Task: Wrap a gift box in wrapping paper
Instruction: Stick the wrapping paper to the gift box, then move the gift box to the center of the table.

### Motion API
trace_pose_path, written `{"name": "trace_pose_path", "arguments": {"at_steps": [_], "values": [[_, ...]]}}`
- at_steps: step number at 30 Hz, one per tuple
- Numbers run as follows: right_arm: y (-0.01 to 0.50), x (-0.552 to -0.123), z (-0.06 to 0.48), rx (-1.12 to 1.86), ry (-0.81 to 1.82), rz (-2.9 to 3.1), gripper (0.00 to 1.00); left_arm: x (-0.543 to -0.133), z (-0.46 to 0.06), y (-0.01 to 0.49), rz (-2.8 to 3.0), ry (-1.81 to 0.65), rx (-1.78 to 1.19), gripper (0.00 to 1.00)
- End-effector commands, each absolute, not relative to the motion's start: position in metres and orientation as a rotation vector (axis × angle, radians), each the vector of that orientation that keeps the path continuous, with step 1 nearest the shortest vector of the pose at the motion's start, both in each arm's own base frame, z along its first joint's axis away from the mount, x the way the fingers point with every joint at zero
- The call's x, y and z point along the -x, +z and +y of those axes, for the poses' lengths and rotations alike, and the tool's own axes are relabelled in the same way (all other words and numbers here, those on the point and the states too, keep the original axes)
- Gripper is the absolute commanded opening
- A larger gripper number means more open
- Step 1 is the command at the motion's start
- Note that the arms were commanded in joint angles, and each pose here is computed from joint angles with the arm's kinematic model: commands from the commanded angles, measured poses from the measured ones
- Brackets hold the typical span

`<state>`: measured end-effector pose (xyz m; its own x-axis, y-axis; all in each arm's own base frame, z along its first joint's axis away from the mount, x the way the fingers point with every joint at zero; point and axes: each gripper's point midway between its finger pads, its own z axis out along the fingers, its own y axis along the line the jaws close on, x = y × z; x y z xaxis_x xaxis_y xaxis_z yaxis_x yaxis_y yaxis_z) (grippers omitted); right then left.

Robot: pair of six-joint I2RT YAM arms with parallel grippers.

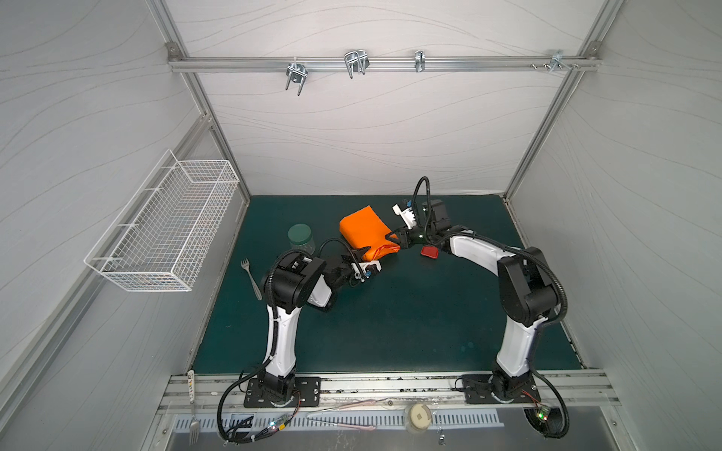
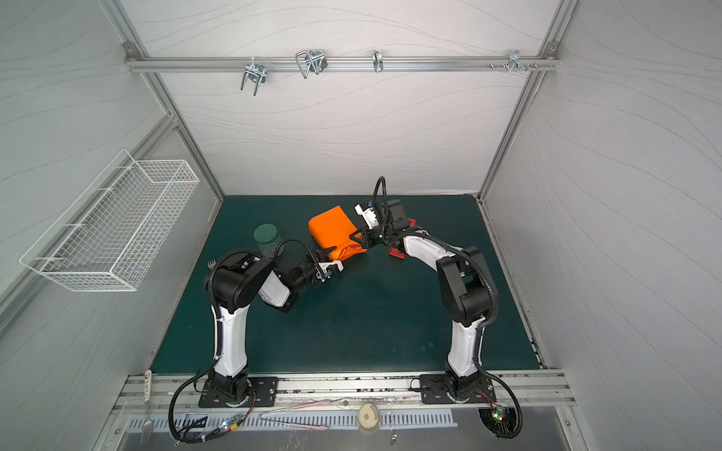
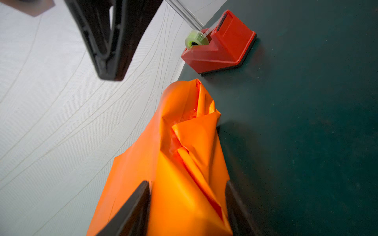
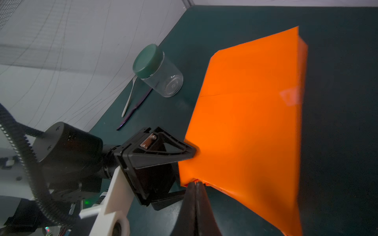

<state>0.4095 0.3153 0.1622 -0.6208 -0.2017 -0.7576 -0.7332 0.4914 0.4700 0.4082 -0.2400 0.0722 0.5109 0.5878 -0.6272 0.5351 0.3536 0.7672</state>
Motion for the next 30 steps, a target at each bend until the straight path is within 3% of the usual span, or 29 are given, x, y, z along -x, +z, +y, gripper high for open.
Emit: {"name": "trace_pose_path", "arguments": {"at_steps": [1,6,9,10,11,17,26,30], "values": [[0.165,-0.426,0.295,0.723,0.973,2.129,0.13,-0.413,-0.242,0.115,1.089,0.022,-1.183,0.72],[0.153,-0.442,0.292,0.688,0.903,2.196,0.35,-0.405,-0.236,0.133,1.167,-0.049,-1.106,0.88],[0.146,-0.449,0.297,0.662,0.928,2.237,0.48,-0.4,-0.225,0.139,1.271,-0.09,-1.028,0.92],[0.143,-0.451,0.299,0.659,0.934,2.25,0.64,-0.398,-0.222,0.14,1.31,-0.105,-1.009,0.92],[0.141,-0.451,0.302,0.662,0.943,2.269,0.71,-0.394,-0.219,0.14,1.351,-0.125,-1.001,0.93],[0.118,-0.46,0.318,0.65,0.993,2.355,0.78,-0.385,-0.208,0.137,1.615,-0.243,-0.917,0.93],[0.114,-0.438,0.356,0.723,1.244,2.385,0.81,-0.437,-0.129,0.128,2.375,-0.447,-0.045,0.84],[0.117,-0.423,0.361,0.73,1.276,2.39,0.8,-0.449,-0.119,0.108,2.529,-0.606,0.228,0.84]]}}
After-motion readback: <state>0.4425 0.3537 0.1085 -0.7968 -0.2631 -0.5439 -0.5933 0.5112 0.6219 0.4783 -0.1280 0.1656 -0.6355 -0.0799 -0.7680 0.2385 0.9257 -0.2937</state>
